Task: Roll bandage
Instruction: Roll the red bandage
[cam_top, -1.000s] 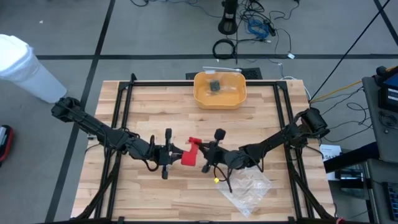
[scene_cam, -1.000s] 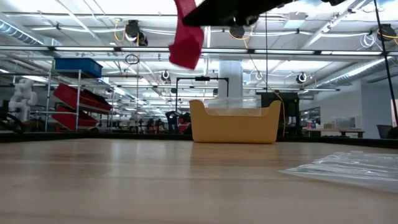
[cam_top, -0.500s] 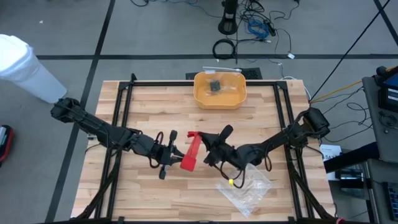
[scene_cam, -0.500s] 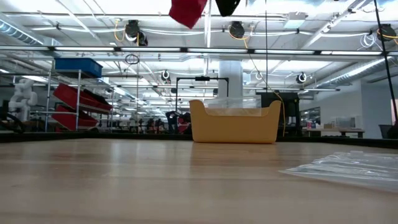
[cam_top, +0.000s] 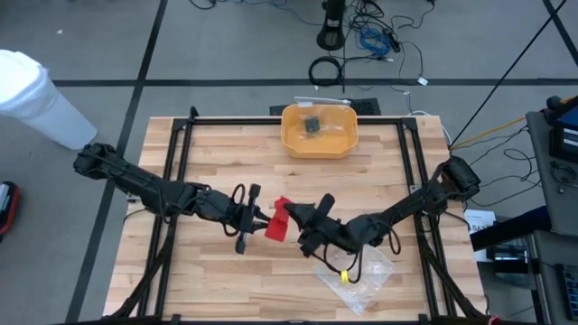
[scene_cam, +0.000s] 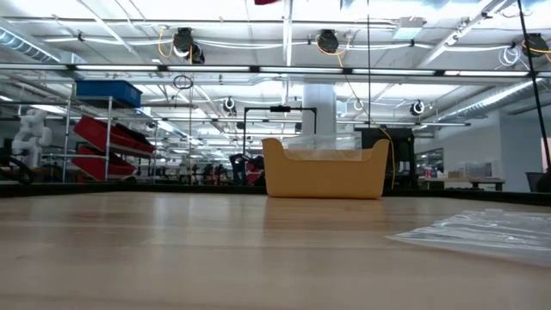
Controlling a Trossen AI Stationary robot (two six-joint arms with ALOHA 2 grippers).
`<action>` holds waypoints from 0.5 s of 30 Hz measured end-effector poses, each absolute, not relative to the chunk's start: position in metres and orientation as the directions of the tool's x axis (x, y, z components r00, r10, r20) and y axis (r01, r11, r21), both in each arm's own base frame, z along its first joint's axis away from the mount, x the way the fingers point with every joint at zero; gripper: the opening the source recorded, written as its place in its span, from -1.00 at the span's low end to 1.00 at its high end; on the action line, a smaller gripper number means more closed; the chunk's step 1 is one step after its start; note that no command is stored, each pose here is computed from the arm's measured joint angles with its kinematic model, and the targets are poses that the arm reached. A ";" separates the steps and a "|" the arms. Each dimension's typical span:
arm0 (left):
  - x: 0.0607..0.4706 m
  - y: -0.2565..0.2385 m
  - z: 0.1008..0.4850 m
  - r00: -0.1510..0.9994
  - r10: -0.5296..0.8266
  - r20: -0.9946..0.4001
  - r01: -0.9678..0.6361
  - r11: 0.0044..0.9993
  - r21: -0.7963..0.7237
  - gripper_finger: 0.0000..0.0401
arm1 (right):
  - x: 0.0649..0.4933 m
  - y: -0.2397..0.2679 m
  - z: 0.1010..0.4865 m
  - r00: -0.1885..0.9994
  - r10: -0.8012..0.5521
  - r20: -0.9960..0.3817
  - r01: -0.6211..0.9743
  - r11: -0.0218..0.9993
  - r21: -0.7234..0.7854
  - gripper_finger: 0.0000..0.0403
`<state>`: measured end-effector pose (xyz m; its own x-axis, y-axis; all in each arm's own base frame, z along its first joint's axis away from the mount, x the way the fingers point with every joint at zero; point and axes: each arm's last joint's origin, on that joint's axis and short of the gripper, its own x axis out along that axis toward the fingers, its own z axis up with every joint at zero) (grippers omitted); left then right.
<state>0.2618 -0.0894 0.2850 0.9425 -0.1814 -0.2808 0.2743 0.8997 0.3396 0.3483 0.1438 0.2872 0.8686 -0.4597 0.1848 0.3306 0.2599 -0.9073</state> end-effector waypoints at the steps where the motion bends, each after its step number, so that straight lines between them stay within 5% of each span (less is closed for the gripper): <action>1: 0.262 -0.089 0.285 0.943 -0.180 -0.280 0.273 0.900 0.340 -0.93 | 0.350 0.145 0.288 0.875 -0.452 0.171 0.311 0.255 -0.916 -1.00; 15: 0.263 -0.083 0.283 0.945 -0.135 -0.299 0.240 0.906 0.349 -0.93 | 0.351 0.162 0.284 0.943 -0.314 0.111 0.168 0.161 -0.972 -1.00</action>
<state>0.2631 -0.0829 0.2829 0.9446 -0.1347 -0.2994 0.2398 0.9059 0.3490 0.3507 0.1622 0.2843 0.9429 -0.3141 0.1110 0.1682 0.1612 -0.9725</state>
